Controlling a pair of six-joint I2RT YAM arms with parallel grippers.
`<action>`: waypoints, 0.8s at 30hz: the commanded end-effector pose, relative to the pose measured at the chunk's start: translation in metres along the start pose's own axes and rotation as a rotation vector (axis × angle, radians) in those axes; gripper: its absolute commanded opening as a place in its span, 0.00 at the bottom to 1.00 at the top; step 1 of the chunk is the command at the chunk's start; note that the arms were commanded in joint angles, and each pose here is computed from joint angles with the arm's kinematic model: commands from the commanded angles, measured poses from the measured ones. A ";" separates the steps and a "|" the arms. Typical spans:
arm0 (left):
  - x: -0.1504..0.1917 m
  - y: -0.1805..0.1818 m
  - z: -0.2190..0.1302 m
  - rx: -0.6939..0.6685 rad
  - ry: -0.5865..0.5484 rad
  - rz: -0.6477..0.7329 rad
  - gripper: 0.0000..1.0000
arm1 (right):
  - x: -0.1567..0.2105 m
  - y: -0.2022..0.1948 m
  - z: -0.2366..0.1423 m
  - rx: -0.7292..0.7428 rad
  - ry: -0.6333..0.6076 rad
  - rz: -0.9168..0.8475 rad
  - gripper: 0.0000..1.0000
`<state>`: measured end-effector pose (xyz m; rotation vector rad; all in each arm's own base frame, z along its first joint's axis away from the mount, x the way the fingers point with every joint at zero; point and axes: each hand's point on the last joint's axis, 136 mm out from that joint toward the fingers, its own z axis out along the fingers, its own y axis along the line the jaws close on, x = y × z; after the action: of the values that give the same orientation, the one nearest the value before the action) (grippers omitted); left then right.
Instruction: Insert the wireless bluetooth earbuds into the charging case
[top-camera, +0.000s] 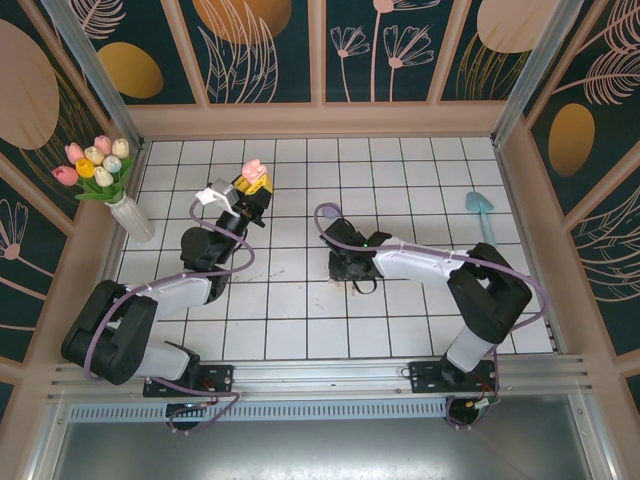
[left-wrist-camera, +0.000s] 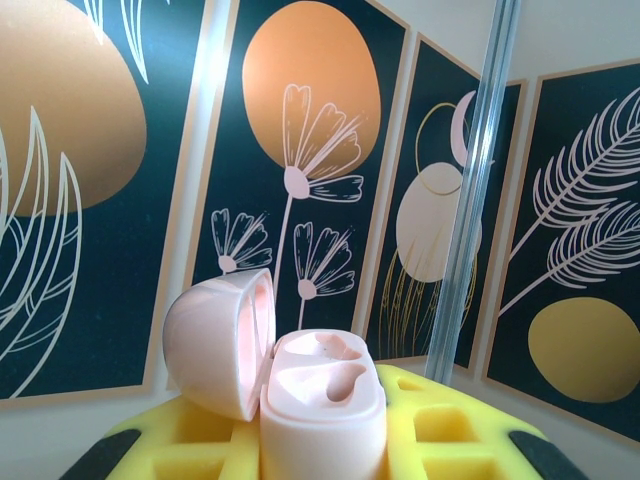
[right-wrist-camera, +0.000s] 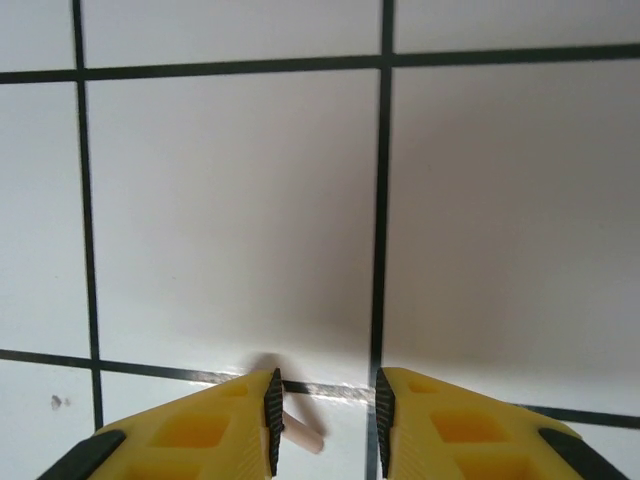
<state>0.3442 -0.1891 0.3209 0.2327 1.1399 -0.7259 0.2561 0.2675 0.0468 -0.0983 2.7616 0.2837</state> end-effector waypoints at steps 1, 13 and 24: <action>-0.020 -0.005 0.002 0.025 -0.066 0.004 0.00 | 0.002 0.012 0.005 0.030 -0.013 -0.172 0.34; -0.019 -0.004 0.001 0.018 -0.063 0.010 0.00 | 0.016 0.026 0.022 -0.035 0.029 -0.321 0.35; -0.019 -0.004 0.003 0.019 -0.062 0.005 0.00 | 0.030 0.019 0.034 -0.009 0.066 -0.325 0.34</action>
<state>0.3442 -0.1889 0.3210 0.2322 1.1395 -0.7252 0.2423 0.2938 0.0175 -0.5413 2.7378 0.2278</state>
